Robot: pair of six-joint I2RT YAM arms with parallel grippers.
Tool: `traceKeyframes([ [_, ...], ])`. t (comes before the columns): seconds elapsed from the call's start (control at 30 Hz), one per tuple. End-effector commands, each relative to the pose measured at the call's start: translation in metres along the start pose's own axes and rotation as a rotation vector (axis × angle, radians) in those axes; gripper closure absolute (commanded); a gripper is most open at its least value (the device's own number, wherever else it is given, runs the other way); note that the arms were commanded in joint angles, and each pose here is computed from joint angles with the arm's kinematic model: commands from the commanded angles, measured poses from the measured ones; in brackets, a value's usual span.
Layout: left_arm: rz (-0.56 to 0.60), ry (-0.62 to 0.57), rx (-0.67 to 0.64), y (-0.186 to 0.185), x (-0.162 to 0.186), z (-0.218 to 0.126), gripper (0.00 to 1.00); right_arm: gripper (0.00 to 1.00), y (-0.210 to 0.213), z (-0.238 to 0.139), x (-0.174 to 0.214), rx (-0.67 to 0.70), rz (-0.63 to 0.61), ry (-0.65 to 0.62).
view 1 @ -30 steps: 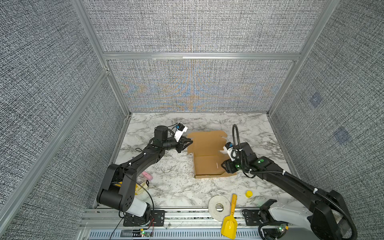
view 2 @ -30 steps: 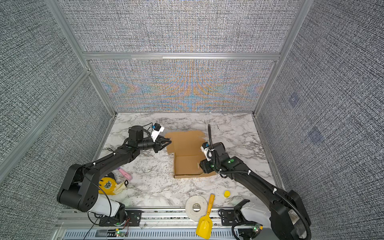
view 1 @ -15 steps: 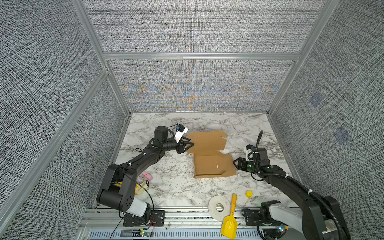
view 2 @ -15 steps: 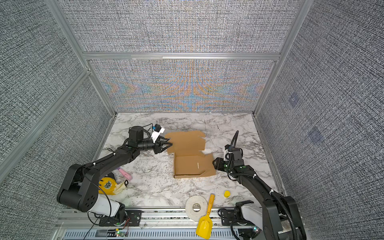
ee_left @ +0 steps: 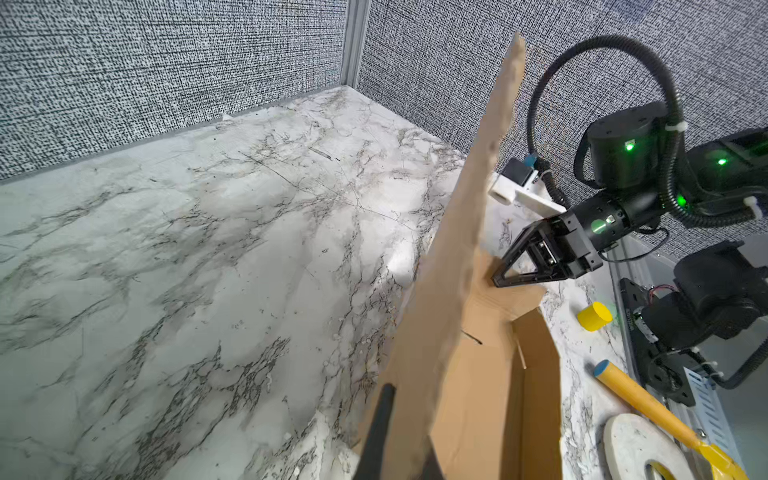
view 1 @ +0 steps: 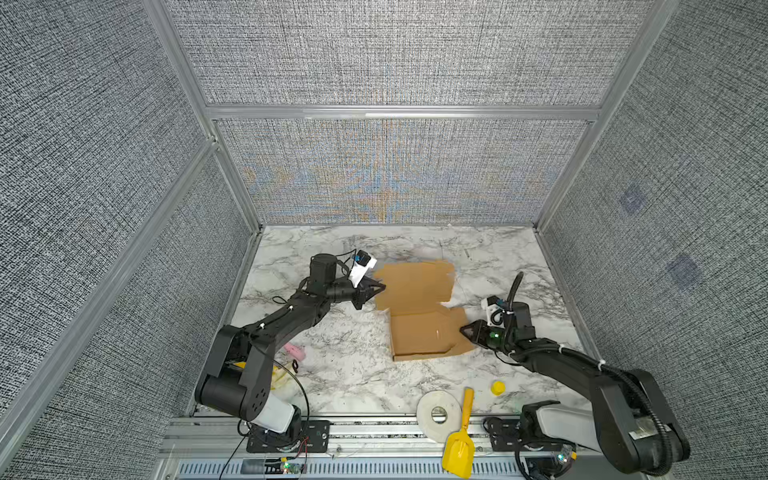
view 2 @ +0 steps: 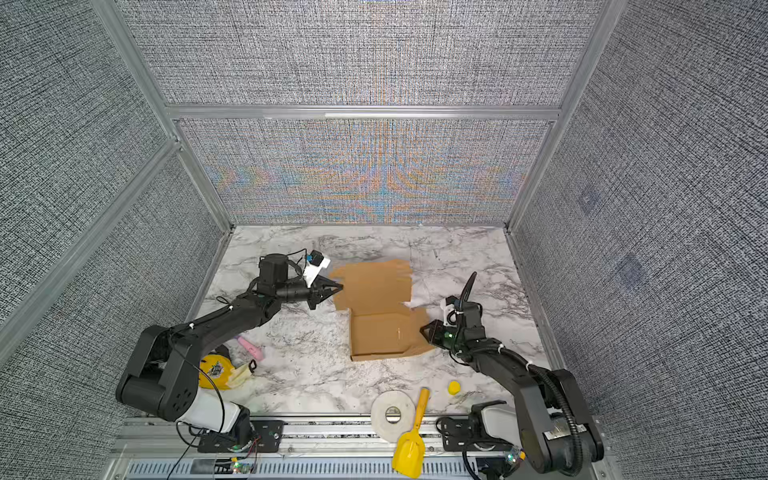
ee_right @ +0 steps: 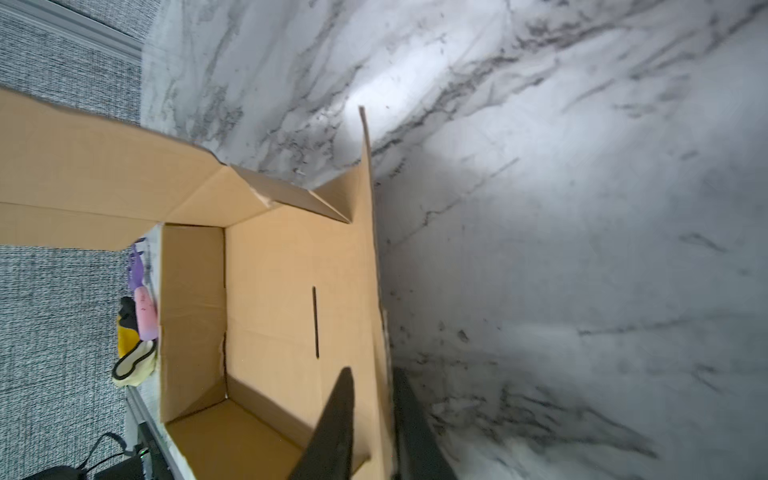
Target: Fold the paper box
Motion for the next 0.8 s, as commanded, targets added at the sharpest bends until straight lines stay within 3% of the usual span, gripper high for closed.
traceKeyframes([
  [0.0, 0.013, -0.023, 0.016, 0.000, -0.002, 0.001, 1.00, 0.94, 0.017, -0.005, -0.011, -0.107, -0.070, -0.040],
  [0.1, -0.001, -0.024, 0.020, 0.000, -0.004, 0.002, 1.00, 0.99, 0.024, -0.011, -0.012, -0.115, -0.104, -0.045],
  [0.5, -0.004, -0.043, 0.057, -0.003, -0.009, 0.004, 1.00, 0.98, 0.059, -0.015, -0.003, -0.081, -0.307, -0.030],
  [0.77, -0.068, -0.048, 0.021, -0.001, -0.008, 0.004, 1.00, 0.93, 0.072, -0.016, 0.000, 0.030, -0.301, -0.086],
])
Point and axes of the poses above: each gripper's point midway between its finger pads, its own z axis out along the fingers, its own y axis along the line the jaws close on, x = y × z, the point moved 10 cm from there along -z, back along the fingers, and after that the axes turned 2 degrees about z, right-handed, at the moved point
